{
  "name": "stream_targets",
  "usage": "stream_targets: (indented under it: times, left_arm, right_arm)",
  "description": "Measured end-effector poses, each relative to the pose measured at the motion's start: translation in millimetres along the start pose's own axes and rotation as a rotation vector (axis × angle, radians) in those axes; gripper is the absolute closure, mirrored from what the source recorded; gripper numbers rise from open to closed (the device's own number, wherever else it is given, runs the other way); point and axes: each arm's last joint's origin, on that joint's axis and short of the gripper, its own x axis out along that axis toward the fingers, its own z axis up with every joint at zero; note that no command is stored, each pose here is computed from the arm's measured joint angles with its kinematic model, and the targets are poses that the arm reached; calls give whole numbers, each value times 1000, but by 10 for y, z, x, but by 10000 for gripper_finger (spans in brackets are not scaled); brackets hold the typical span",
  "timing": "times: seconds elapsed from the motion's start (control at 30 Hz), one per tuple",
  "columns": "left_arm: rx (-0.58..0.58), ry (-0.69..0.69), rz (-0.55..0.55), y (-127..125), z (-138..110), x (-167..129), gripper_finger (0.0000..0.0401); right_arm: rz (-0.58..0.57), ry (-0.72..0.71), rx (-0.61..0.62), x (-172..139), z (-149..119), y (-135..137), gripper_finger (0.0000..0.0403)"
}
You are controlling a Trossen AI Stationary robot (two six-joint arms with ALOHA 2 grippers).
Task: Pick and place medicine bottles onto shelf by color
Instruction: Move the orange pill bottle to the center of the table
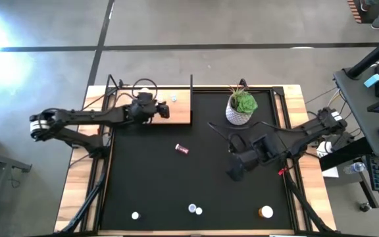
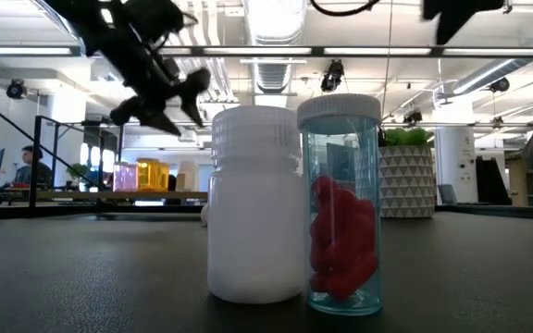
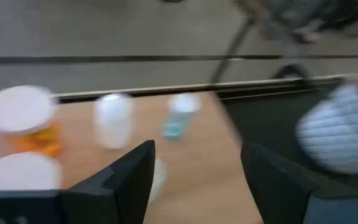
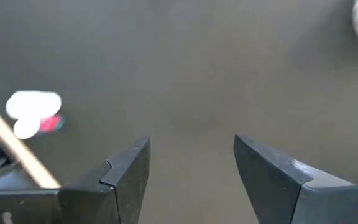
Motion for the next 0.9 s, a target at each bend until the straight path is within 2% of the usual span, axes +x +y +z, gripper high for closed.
stream_targets:
  times: [0.2, 0.33, 0.57, 0.67, 0.8, 0.9]
  left_arm:
    - [-18, 30, -355, -186, 150, -277, 180]
    - [-21, 8, -511, -329, 148, -483, 180]
    - [1, 60, -665, -538, -17, -761, 180]
    - [-23, 103, -710, -598, -93, -864, 180]
    - [-13, 131, -763, -649, -171, -987, 180]
    - [-50, 133, -808, -690, -185, -1074, 180]
  right_arm:
    - [45, 121, 66, -30, -363, 146, 181]
    - [61, 156, 110, -92, -640, 234, 181]
    - [53, 209, 235, -191, -1167, 319, 181]
    - [35, 229, 268, -180, -1394, 365, 181]
    - [-3, 270, 303, -92, -1638, 453, 181]
    - [-70, 310, 314, 33, -1779, 512, 181]
